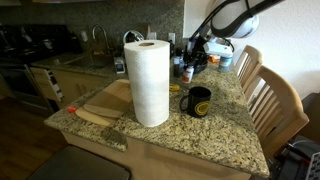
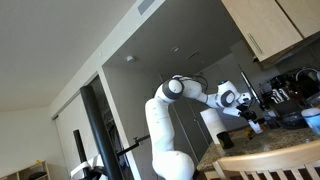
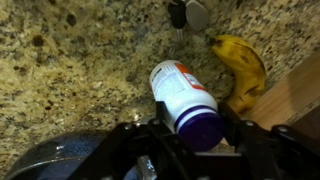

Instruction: Put the bottle in the bowl and then put it back on the counter

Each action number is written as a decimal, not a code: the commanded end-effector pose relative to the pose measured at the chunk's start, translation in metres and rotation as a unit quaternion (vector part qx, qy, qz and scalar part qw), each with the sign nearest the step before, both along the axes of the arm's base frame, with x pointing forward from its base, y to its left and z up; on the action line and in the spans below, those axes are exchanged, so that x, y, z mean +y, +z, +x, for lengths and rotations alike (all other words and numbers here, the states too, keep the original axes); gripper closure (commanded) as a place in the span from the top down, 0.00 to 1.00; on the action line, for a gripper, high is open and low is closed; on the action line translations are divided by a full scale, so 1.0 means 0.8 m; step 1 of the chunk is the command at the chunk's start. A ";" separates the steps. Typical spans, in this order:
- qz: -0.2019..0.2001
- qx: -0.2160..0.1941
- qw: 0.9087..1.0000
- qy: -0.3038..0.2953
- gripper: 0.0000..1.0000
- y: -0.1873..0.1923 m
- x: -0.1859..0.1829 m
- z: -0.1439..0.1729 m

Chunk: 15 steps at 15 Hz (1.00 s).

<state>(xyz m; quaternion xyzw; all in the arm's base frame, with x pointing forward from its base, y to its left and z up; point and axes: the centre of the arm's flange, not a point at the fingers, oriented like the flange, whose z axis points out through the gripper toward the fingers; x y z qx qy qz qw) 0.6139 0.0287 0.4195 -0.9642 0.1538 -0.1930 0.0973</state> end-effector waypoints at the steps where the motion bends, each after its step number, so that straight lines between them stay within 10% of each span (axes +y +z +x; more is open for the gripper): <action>1: -0.028 -0.036 0.999 0.016 0.29 -0.028 -0.006 -0.006; 7: -0.022 -0.055 0.998 -0.007 0.29 -0.045 -0.032 -0.006; 8: -0.020 -0.052 0.998 -0.014 0.79 -0.047 -0.038 -0.006; 15: 0.029 -0.040 0.997 -0.056 1.00 -0.073 -0.084 -0.019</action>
